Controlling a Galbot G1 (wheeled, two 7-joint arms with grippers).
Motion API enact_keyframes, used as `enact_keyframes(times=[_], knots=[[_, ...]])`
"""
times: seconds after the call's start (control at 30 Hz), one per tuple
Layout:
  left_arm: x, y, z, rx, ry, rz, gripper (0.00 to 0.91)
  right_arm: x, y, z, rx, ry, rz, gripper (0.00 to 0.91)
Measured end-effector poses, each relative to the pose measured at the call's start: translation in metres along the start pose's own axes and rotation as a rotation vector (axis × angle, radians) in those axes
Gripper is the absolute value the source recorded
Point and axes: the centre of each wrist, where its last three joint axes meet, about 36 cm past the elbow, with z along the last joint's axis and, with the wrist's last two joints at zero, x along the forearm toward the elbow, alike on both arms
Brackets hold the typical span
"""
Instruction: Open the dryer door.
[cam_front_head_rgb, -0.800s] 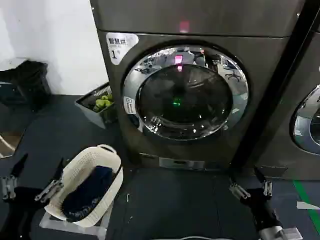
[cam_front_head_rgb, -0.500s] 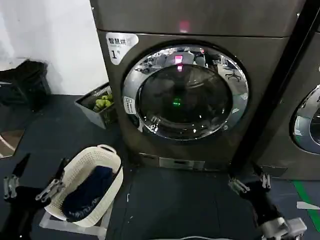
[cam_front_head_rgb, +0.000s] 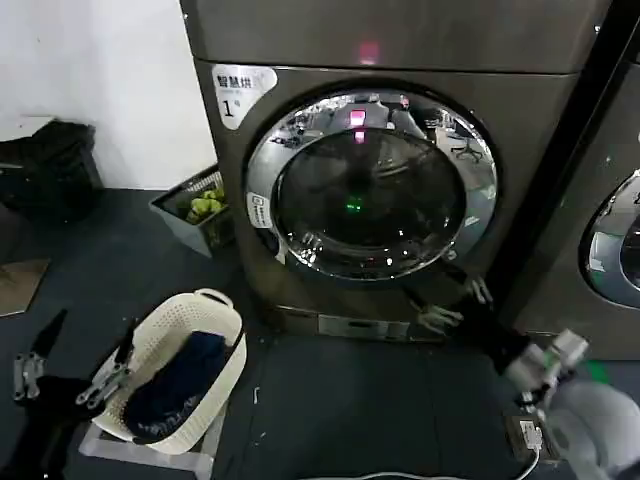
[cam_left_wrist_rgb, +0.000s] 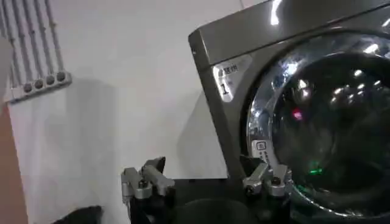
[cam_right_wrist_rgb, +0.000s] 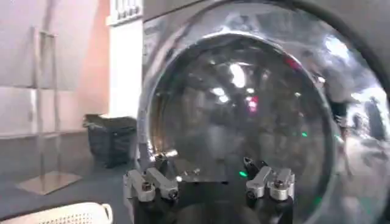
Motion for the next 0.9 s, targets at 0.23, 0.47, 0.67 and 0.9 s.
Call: enact_keyframes(times=[0.23, 0.47, 0.67, 0.9], knots=[[0.001, -0.002, -0.006, 0.012, -0.005, 0.009, 0.907, -0.050, 0.003, 0.000, 0.003, -0.021, -0.081, 0.907], [0.003, -0.004, -0.003, 0.008, 0.005, 0.008, 0.907, -0.096, 0.012, 0.004, -0.013, -0.027, -0.146, 0.907], [0.004, -0.004, 0.001, 0.006, 0.015, -0.002, 0.907, -0.133, 0.022, 0.011, -0.023, -0.016, -0.176, 0.907], [0.004, -0.004, 0.002, 0.005, 0.016, -0.007, 0.907, -0.156, 0.030, 0.011, -0.024, -0.014, -0.198, 0.907]])
